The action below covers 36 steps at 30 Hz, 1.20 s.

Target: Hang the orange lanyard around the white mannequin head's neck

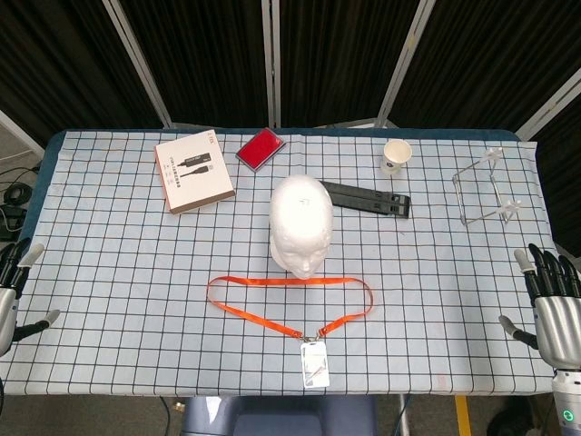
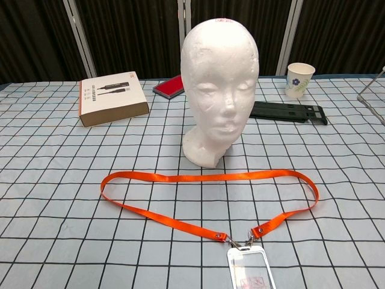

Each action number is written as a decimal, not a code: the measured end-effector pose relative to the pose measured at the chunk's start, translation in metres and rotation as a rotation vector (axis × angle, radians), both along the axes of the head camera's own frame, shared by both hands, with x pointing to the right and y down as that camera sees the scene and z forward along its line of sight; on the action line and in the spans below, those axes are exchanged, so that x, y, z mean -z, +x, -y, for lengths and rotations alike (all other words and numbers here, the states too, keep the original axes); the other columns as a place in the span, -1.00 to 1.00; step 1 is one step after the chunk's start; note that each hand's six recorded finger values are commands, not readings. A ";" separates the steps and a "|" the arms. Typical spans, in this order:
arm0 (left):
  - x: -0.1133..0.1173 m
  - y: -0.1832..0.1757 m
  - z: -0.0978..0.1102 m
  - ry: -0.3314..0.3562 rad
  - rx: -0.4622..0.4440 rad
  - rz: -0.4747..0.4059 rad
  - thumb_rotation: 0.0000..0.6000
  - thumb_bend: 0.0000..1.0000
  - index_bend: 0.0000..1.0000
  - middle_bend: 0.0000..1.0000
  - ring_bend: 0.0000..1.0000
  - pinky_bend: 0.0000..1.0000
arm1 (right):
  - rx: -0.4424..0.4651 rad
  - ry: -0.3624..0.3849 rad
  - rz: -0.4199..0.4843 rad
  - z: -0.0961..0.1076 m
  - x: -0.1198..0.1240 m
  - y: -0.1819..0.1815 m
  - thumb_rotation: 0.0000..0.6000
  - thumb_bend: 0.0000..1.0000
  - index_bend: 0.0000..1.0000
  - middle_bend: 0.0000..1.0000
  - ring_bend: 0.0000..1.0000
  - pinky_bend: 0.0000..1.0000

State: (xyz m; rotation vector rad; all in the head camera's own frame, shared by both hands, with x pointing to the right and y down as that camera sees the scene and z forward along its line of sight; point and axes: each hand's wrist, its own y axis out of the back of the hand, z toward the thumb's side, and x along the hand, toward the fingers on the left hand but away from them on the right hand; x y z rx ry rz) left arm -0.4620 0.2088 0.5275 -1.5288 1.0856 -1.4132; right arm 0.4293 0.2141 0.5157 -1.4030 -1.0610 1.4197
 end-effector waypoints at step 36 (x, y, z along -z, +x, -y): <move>-0.045 -0.012 0.008 -0.097 0.050 0.110 1.00 -0.96 -1.00 -1.00 -1.00 -1.00 | 0.203 -0.523 0.217 0.076 -0.189 -0.159 1.00 -0.49 0.03 -0.87 -1.00 -1.00</move>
